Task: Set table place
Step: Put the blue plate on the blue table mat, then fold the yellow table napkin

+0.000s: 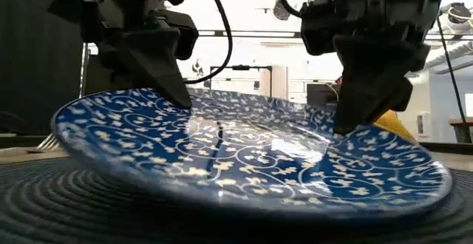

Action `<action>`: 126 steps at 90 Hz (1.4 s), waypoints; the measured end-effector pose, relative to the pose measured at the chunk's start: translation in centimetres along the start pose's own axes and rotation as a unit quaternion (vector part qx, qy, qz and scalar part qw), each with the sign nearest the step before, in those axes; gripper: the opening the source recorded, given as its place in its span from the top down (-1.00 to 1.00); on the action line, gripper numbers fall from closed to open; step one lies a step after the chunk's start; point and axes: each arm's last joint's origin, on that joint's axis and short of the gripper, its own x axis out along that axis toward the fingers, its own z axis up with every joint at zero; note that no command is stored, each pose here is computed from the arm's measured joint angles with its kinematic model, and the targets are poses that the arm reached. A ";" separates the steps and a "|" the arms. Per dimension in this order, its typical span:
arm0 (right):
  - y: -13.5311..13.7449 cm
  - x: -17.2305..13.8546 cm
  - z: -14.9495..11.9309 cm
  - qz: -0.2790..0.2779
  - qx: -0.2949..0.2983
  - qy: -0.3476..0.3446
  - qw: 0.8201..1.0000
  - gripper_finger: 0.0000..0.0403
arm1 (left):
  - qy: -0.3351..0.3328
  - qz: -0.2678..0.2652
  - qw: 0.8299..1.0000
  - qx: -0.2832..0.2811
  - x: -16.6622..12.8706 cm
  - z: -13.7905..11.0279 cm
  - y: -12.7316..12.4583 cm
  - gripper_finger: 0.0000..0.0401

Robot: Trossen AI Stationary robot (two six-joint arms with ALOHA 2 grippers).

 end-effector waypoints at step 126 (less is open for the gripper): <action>-4.2 -5.9 5.1 -0.108 -0.141 -0.092 0.980 0.37 | 0.037 0.031 0.999 0.010 -5.3 5.3 4.0 0.70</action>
